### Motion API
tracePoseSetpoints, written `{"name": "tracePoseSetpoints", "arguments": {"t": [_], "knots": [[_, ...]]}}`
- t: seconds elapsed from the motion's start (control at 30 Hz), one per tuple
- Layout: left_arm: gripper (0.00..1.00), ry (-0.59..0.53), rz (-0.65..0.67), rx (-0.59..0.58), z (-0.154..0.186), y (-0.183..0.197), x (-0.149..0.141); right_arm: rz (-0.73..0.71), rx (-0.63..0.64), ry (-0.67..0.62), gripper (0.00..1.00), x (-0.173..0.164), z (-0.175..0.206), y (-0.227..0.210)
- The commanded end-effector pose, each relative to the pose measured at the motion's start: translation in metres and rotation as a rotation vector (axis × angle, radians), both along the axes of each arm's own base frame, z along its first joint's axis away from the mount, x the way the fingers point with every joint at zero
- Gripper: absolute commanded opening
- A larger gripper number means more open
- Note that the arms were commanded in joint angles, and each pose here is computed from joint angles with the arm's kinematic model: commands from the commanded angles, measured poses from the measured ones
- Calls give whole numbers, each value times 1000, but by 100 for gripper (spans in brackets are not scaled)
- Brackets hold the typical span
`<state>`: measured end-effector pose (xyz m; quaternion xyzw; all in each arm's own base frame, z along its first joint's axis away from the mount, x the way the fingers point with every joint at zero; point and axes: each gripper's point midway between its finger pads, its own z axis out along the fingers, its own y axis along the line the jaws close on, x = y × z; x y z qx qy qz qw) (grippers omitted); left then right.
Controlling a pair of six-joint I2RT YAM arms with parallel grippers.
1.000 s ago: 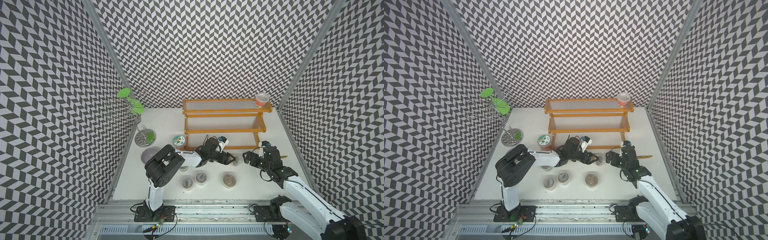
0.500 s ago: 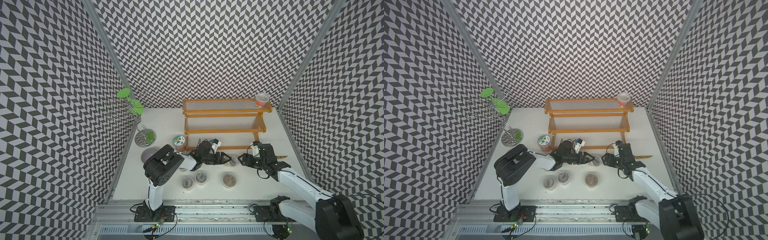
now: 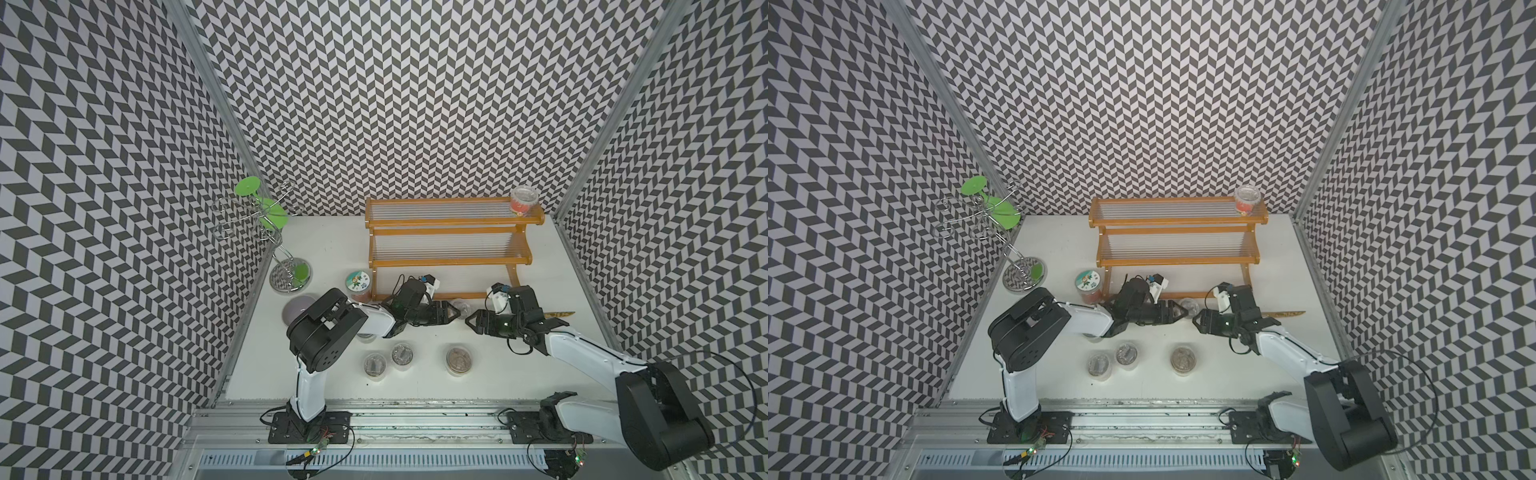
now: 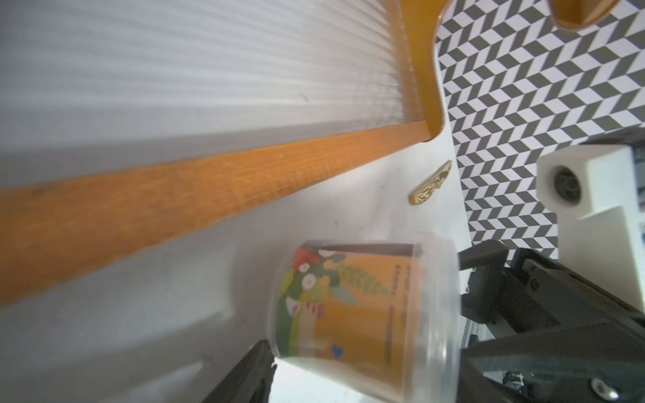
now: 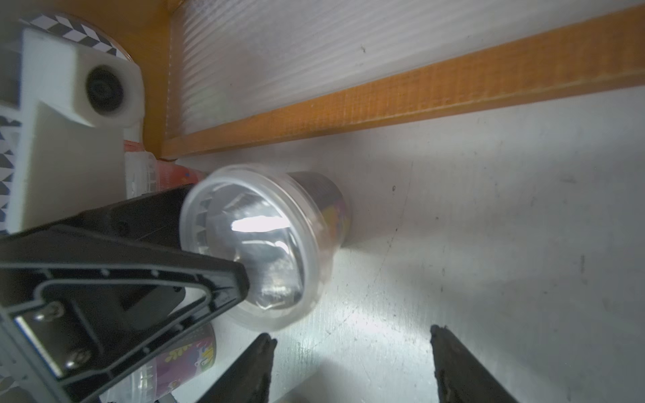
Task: Place the seed container on the shelf
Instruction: Adjust the seed jar at the center of the board.
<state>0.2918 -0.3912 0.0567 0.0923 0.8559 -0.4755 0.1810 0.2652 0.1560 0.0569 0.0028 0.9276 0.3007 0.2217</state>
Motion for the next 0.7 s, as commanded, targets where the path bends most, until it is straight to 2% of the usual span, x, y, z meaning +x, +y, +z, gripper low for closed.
{"name": "tracePoseSetpoints", "arguments": {"t": [0.0,0.2,0.43,0.67], "knots": [[71,5,29,49,-8,10,2,11,54,-84,70,19,21,13],[70,3,41,34,0,14,4,-8,48,-123,70,27,33,14],[70,-45,59,-32,37,17,14,-12,30,-184,70,38,44,14],[71,1,41,-80,36,15,12,24,60,-172,69,45,46,30]]}}
